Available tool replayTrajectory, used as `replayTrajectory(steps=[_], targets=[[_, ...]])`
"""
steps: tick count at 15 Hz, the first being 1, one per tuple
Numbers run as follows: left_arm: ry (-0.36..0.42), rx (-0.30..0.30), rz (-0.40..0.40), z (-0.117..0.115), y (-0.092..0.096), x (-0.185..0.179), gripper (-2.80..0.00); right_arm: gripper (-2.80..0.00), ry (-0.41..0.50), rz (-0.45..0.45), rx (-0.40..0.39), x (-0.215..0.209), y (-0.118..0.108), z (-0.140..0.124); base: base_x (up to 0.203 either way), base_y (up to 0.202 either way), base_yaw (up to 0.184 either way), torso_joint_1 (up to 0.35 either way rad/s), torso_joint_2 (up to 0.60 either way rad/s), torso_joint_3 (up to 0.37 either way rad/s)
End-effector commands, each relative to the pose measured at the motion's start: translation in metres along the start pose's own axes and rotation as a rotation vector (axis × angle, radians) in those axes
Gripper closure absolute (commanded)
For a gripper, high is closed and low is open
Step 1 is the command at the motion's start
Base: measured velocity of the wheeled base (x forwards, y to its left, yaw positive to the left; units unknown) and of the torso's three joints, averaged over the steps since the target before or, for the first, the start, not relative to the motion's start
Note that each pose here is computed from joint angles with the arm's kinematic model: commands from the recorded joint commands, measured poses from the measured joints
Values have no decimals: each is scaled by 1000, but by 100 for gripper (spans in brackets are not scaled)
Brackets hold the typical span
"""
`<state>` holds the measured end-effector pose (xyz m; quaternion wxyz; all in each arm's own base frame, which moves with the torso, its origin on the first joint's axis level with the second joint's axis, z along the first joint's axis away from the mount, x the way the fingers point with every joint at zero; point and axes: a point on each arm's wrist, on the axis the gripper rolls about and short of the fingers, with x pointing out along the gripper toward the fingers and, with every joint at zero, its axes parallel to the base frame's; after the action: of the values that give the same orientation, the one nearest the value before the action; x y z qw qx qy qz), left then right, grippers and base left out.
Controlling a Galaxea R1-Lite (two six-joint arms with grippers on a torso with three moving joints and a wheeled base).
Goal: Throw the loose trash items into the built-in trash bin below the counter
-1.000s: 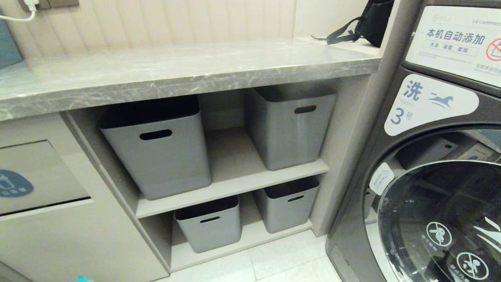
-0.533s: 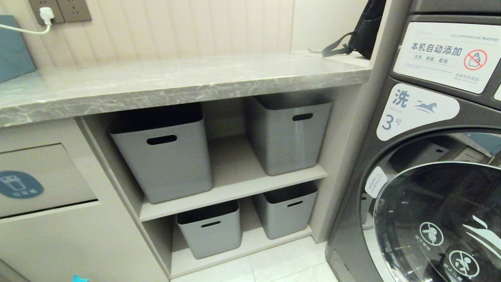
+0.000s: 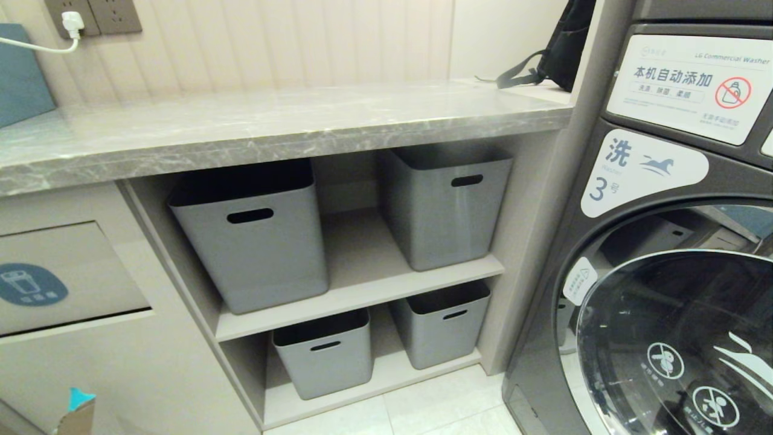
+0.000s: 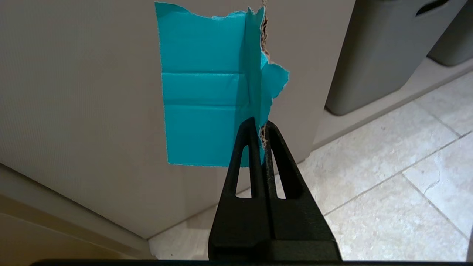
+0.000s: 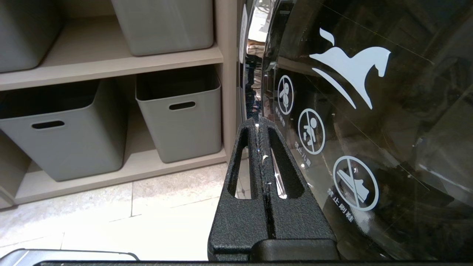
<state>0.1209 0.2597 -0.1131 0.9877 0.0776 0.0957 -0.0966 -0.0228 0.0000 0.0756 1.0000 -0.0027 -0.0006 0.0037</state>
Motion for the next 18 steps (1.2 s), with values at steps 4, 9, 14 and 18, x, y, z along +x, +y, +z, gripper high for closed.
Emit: replayTrajectory(steps=[4,9,14,18], targets=[[-92,62,-77,81,6,6,0,0,-2,0,-1,0,0,0,0,0,0,0,0,0],[-147,70,-112,129,7,1,0,0,-2,0,-1,0,0,0,0,0,0,0,0,0],[-171,121,-111,153,24,4,0,0,-2,0,-1,0,0,0,0,0,0,0,0,0],[-205,199,-126,174,56,21,0,0,-2,1,-1,0,0,0,0,0,0,0,0,0]])
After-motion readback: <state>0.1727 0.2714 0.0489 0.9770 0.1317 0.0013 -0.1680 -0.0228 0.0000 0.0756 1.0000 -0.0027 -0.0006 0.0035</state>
